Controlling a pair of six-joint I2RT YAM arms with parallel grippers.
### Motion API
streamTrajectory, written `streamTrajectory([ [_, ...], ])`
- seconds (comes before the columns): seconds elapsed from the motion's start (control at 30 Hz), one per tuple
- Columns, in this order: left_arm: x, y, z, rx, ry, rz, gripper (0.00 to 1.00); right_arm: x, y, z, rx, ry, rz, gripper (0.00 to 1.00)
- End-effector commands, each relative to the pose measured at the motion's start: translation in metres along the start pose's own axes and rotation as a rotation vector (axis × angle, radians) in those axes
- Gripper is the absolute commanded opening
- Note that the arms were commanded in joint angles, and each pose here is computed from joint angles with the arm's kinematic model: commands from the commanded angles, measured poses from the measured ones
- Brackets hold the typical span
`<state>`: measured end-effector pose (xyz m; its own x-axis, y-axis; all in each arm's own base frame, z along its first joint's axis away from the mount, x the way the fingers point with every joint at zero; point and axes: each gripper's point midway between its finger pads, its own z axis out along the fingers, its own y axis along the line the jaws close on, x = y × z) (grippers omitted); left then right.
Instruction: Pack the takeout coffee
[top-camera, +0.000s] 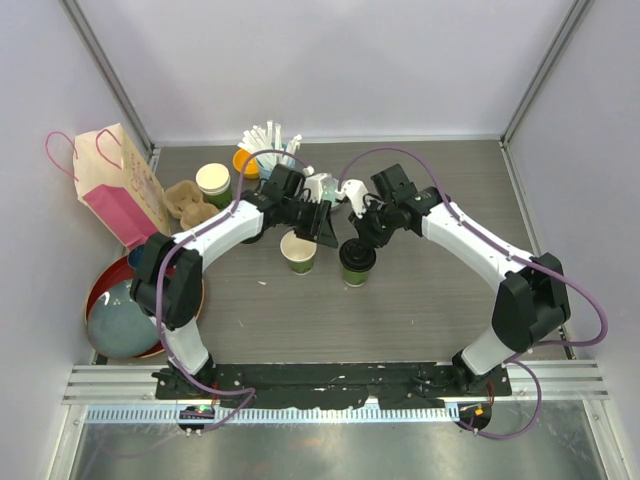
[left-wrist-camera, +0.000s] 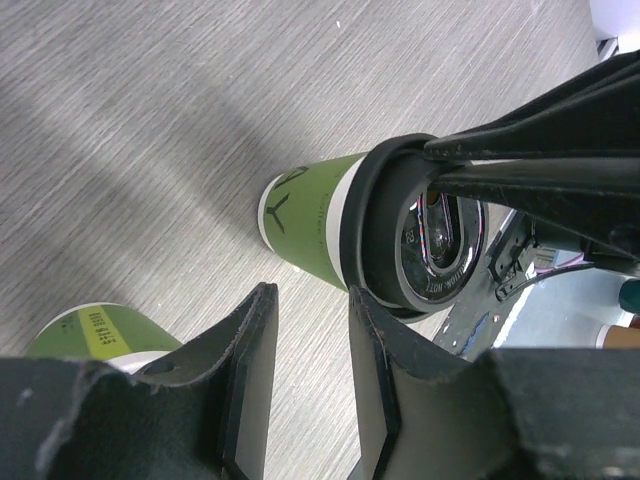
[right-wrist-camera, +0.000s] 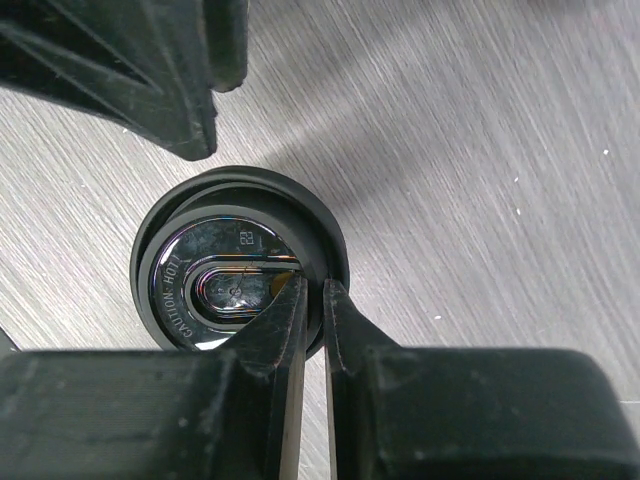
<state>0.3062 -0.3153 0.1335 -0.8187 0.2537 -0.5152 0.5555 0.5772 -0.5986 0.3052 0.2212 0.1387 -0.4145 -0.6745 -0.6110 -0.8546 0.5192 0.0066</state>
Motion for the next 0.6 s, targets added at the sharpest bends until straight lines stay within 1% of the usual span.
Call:
streamTrajectory([
  [0.0, -0.019, -0.023, -0.017, 0.063, -0.055, 0.059, 0.38, -0.030, 0.004, -0.011, -0.003, -0.046, -0.161, 0.04],
  [0.13, -0.018, -0.024, -0.016, 0.080, -0.049, 0.041, 0.38, -0.035, 0.018, -0.007, -0.032, -0.048, -0.268, 0.04],
  [0.47, -0.006, -0.018, -0.016, 0.101, -0.029, -0.053, 0.36, -0.040, 0.018, 0.007, -0.088, -0.050, -0.360, 0.05],
  [0.57, -0.007, -0.019, -0.018, 0.102, -0.035, -0.051, 0.36, -0.041, 0.016, 0.007, -0.076, -0.061, -0.371, 0.13],
])
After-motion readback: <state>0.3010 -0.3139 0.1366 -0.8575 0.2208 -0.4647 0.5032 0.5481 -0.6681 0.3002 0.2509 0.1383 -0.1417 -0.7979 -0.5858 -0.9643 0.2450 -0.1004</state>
